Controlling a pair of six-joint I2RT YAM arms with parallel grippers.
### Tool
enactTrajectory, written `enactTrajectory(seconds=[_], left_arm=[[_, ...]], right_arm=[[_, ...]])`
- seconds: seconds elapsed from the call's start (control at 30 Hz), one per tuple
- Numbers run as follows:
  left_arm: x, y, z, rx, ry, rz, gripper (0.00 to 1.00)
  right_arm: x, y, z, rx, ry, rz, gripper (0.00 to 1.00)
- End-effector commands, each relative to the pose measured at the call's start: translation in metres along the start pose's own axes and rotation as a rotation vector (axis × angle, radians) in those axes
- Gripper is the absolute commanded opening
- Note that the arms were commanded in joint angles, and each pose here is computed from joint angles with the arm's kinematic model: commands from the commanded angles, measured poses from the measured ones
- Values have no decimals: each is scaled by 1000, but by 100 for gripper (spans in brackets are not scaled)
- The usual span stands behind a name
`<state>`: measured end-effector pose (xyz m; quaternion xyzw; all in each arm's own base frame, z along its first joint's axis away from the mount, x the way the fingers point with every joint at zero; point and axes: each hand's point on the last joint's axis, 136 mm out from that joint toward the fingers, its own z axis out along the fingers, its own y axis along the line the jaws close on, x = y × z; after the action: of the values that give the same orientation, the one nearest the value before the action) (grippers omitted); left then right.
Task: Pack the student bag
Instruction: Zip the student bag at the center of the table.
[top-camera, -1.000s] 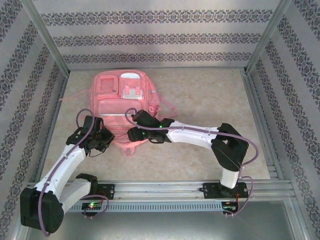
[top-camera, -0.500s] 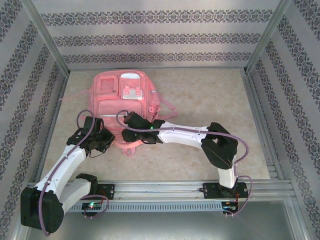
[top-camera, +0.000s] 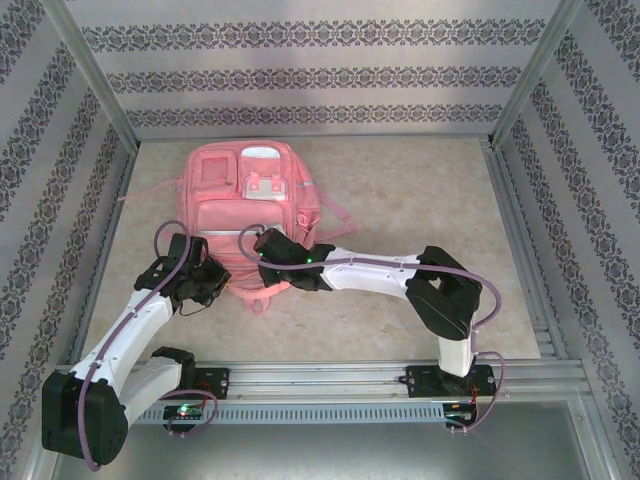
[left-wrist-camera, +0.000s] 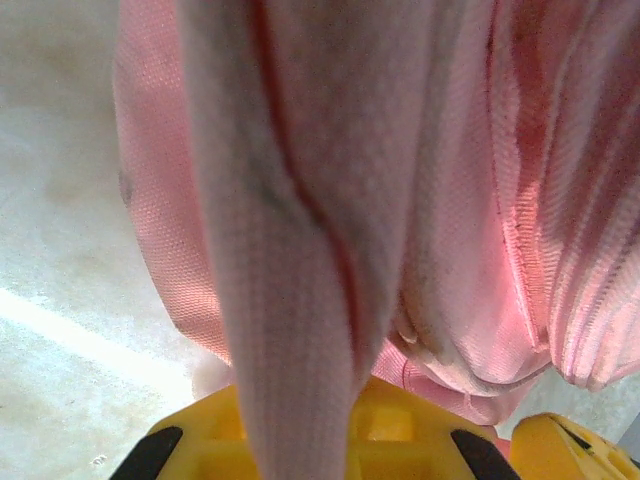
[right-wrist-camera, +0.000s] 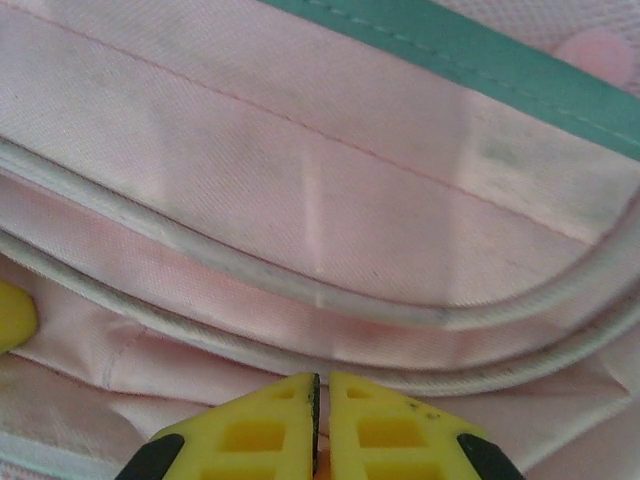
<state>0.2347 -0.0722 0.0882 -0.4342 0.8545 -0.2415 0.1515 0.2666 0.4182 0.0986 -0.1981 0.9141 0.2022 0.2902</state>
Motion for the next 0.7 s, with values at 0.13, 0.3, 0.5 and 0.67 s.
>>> enactTrajectory(seconds=[0.13,0.3,0.5,0.67], left_arm=[[-4,-13,-4,53,-7,7,0],[-4,-14,-4,53,-5,6,0],[-4,-14,-6,50,-5,10,0],[-4,-13,-5,49,-5,8,0]], right_arm=[[22,-3,-10,-88,45,33,11],[30,10,-6,-167,81,78,16],[38,0,-2,-167,112,140,17],[47,-6,2,-163,152,160,20]])
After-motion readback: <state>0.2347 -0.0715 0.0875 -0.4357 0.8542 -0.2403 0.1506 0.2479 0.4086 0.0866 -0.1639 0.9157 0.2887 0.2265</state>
